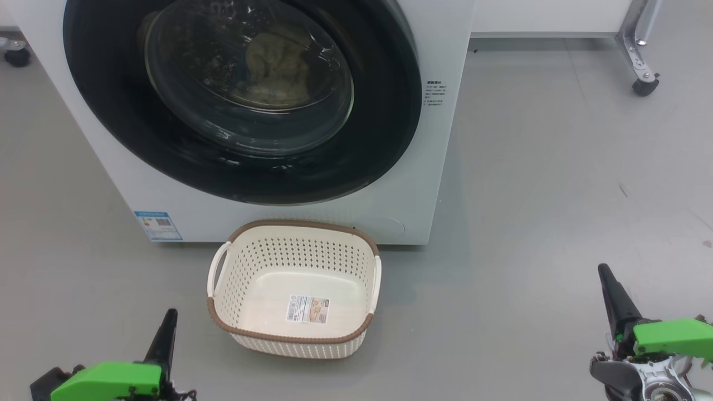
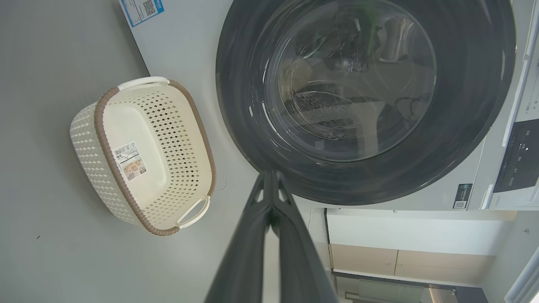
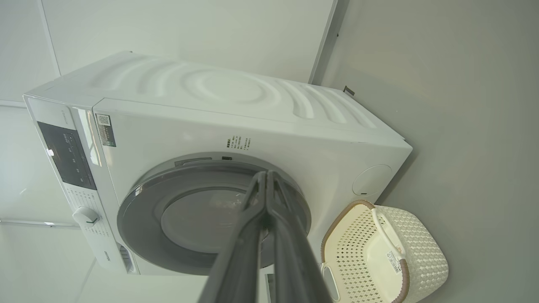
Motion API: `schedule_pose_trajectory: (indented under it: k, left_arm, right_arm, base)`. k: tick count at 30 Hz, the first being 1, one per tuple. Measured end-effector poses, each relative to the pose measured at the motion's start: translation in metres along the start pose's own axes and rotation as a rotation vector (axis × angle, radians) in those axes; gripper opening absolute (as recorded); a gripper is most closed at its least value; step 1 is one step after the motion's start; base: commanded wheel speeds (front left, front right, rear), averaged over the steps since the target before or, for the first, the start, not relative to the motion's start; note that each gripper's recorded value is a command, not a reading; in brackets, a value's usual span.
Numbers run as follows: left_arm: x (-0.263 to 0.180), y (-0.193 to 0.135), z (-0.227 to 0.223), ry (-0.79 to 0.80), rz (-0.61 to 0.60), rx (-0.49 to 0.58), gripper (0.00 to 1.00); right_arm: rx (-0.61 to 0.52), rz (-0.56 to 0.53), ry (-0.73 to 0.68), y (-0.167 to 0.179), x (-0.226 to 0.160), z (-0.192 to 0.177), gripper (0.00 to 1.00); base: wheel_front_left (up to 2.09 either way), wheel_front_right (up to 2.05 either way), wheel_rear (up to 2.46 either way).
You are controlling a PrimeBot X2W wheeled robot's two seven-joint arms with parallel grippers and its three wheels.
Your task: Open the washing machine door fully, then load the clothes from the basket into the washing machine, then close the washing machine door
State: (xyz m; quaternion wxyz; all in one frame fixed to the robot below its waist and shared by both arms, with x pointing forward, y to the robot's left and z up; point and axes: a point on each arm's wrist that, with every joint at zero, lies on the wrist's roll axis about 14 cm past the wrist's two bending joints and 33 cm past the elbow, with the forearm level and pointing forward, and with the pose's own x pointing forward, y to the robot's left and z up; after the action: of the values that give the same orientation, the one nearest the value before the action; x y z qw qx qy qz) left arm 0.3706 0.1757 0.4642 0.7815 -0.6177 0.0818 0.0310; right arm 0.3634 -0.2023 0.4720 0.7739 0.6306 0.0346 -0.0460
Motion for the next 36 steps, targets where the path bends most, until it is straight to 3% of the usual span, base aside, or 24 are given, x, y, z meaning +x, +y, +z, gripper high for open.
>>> schedule_pose_trajectory:
  k: [19,36]
  left_arm:
    - [0.002,-0.009,0.014,-0.032,-0.063,-0.231,0.0]
    - [0.002,-0.009,0.014,-0.033,-0.065,-0.239,0.0]
  right_arm:
    - [0.219,0.019,-0.004,0.004,0.007,0.002,0.0]
    - [0.223,0.019,-0.003,0.004,0.008,0.002,0.0]
  base:
    - [0.0,0.0,0.0]
    - [0.0,0.0,0.0]
